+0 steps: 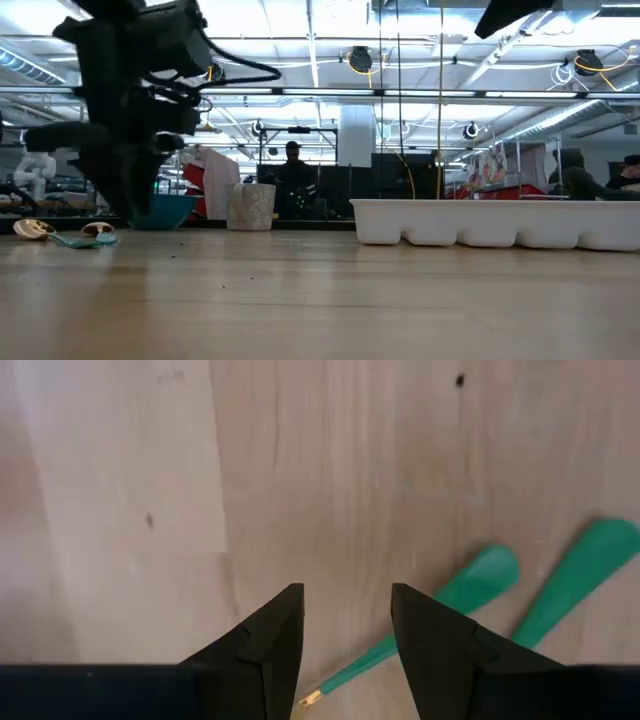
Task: Sort silverware
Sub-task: Put the green spoon into the white silverware organizer
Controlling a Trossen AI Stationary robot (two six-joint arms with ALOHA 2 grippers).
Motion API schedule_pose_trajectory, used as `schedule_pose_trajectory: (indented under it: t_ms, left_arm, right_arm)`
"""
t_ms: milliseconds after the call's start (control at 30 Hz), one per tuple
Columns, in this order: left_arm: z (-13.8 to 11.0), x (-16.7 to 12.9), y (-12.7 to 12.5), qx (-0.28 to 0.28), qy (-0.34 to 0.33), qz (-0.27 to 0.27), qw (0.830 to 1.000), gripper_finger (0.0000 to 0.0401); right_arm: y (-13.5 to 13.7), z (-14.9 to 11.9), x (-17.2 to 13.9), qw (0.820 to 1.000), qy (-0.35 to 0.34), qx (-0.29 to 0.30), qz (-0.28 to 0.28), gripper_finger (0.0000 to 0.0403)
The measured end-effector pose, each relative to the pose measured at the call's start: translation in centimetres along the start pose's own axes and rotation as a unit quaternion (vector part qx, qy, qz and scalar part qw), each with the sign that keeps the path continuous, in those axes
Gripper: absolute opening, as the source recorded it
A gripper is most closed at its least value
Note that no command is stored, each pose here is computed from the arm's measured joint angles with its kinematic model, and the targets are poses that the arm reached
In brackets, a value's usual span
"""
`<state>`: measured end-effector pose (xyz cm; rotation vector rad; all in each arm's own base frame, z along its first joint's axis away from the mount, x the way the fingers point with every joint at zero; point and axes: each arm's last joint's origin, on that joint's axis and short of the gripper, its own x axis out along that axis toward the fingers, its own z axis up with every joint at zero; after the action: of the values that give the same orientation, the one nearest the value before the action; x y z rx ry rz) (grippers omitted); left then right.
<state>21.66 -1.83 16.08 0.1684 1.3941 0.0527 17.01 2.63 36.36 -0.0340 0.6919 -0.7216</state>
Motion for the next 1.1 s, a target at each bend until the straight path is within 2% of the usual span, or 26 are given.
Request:
schedule_pose_trajectory:
  t_ms: [67,267,533,900,1100]
  left_arm:
    - [0.5,-0.7,0.0,0.017,0.011,-0.001,1.000,0.0160]
    - [0.8,-3.1,0.5,0.056,0.101,0.027,0.993,0.0160]
    - [-0.5,-2.3,0.5,0.089,0.171,0.012,0.981,0.0160]
    - [0.3,-0.3,0.2,0.212,0.170,-0.002,0.962,0.0160]
    - [0.4,0.7,0.2,0.246,0.187,-0.021,0.951,0.0160]
  right_arm:
    - [0.3,-0.4,0.2,1.000,0.004,-0.011,0.001,0.0121]
    - [1.2,-2.1,1.2,0.999,0.020,-0.040,-0.005,0.0121]
    - [2.4,-3.5,2.2,0.999,0.018,-0.046,0.005,0.0121]
    - [2.7,-3.4,2.1,0.999,0.011,-0.037,0.013,0.0121]
    - [2.7,-3.3,2.1,0.999,0.008,-0.033,0.015,0.0121]
